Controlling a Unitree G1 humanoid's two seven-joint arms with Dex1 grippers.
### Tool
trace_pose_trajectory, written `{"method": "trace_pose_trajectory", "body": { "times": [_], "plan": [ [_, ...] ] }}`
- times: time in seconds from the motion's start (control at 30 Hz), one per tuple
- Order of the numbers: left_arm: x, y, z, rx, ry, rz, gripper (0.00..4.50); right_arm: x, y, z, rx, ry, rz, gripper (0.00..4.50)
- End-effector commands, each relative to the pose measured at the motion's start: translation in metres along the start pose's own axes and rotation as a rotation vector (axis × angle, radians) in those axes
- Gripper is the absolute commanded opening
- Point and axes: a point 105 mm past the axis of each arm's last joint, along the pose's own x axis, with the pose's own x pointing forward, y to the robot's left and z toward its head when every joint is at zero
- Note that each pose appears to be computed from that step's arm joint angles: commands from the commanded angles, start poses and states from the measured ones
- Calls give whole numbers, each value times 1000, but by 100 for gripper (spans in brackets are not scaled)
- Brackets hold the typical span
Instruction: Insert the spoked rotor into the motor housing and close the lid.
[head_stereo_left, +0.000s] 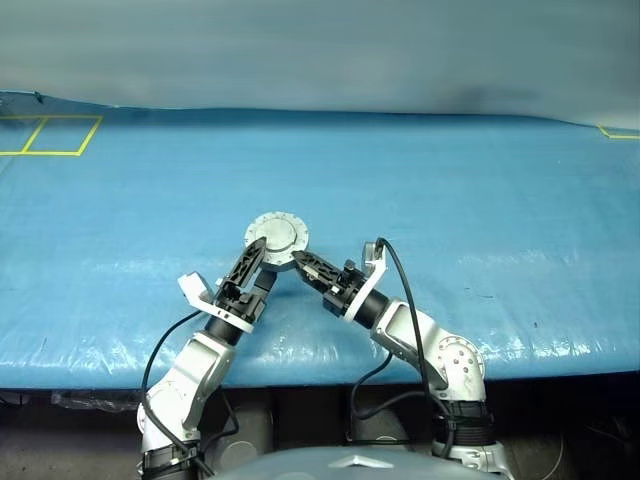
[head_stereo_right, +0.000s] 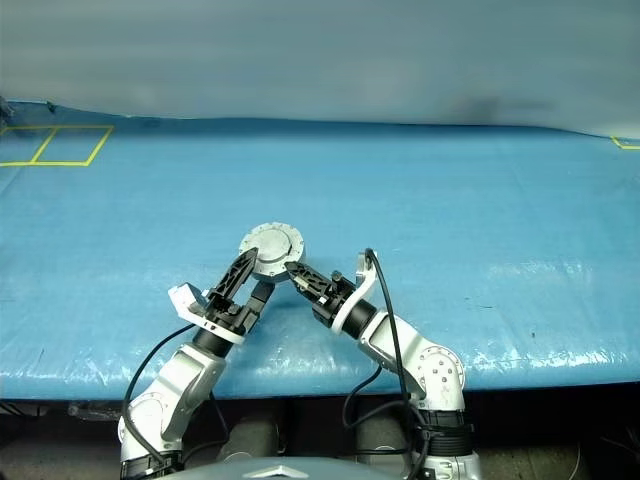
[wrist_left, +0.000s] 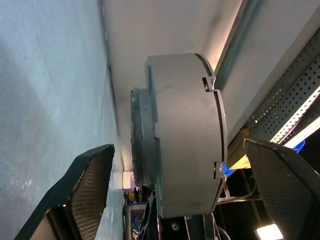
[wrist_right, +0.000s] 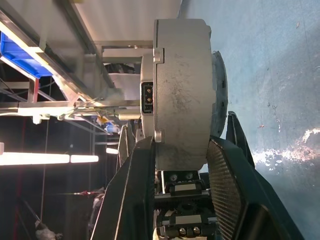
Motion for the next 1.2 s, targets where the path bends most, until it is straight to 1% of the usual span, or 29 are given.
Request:
{"method": "trace_pose_trajectory", "body": {
  "times": [0.03,0.27,0.3,0.37,0.47,0.5,0.63,0.77,0.83,0.87,0.97,1.03,1.07,1.1,1.13,1.2],
  "plan": [
    [9,-15,-9,-15,5,-55,450,0,29,-10,-26,39,120,118],
    [13,-16,-12,-21,0,-34,450,-1,26,-17,-24,66,113,118],
    [13,-16,-13,-23,-1,-27,415,-2,26,-17,-24,63,111,118],
    [13,-16,-13,-28,-2,-23,361,-2,24,-15,-26,54,104,118],
    [13,-15,-13,-31,-4,-16,260,-4,21,-11,-29,37,92,118],
    [12,-15,-13,-32,-5,-13,243,-4,20,-10,-32,30,86,118],
    [11,-13,-10,-29,-10,-7,245,-5,10,2,-159,-36,-5,118],
    [9,-10,-4,-21,-16,-3,245,-6,15,2,-195,-35,30,118],
    [10,-9,0,-8,-19,1,245,-8,16,3,-211,-46,41,188],
    [11,-7,4,4,-24,8,245,-10,15,4,-228,-53,31,210],
    [15,-5,21,44,-57,18,245,-16,12,7,-303,-67,-10,309],
    [22,-4,34,74,-79,31,245,-24,6,9,-433,-65,-72,380],
    [27,-3,40,96,-83,40,245,-28,2,13,-526,-92,-110,405],
    [32,-2,45,112,-86,46,245,-32,1,14,-595,-99,-127,441],
    [36,-1,50,128,-88,55,245,-35,0,14,-638,-100,-134,450],
    [41,0,57,148,-93,67,245,-37,-2,12,-700,-98,-138,450]
  ]
}}
